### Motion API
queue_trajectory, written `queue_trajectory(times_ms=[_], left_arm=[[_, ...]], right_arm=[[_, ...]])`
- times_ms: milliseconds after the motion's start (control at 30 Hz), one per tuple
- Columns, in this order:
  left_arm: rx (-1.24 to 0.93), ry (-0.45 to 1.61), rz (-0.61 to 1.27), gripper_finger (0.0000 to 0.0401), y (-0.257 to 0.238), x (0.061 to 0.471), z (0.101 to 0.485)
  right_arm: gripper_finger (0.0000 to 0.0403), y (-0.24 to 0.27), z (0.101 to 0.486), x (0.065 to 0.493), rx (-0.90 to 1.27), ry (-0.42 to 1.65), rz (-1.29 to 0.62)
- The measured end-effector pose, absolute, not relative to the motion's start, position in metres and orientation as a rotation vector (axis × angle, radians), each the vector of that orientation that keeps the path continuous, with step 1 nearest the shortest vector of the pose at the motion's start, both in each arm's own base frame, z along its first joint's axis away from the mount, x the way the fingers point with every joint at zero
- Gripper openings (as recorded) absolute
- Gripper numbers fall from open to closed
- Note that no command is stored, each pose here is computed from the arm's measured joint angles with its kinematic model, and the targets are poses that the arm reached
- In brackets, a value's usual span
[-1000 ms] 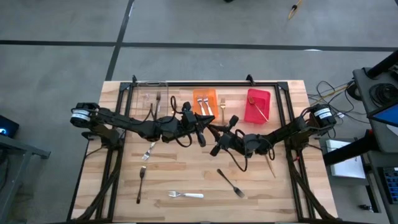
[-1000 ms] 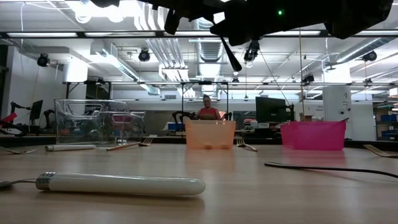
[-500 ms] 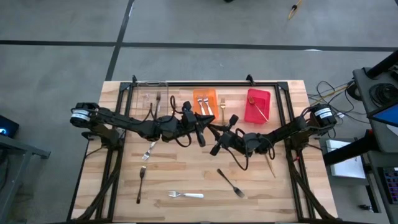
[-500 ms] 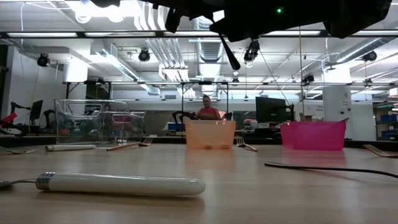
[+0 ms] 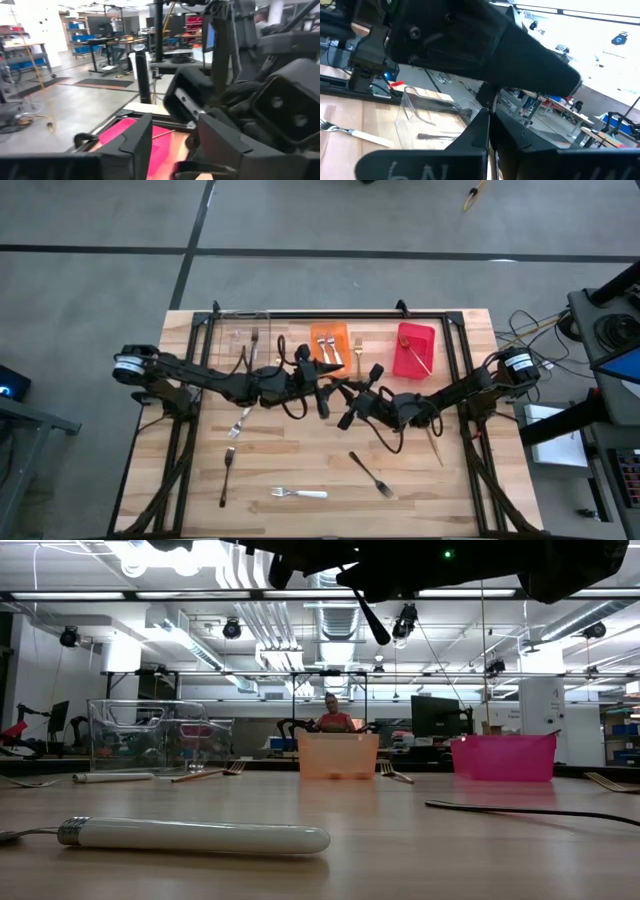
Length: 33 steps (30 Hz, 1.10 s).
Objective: Sort silverware by color (type)
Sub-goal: Put the right black fork into the transparent bin
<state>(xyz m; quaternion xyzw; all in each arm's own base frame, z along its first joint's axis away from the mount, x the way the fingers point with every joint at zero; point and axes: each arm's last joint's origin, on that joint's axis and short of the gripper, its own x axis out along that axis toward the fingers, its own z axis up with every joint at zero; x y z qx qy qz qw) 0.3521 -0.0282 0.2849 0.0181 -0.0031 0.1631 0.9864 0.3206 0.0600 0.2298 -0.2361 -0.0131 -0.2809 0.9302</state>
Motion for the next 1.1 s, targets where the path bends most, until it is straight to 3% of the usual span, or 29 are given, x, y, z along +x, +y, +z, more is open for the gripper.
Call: queue_trajectory(times_ms=[467, 733, 1100], left_arm=[[0.178, 0.048, 0.368, 0.0204, -0.024, 0.336, 0.3], [0.198, 0.121, 0.3, 0.0205, -0.026, 0.334, 0.291], [0.194, -0.032, 0.09, 0.0171, -0.021, 0.329, 0.281]], right_arm=[[0.0006, 0.05, 0.239, 0.318, -0.411, -0.057, -0.678], [0.0007, 0.052, 0.238, 0.316, -0.357, -0.122, -0.52], [0.0007, 0.055, 0.242, 0.307, -0.311, -0.205, -0.323]])
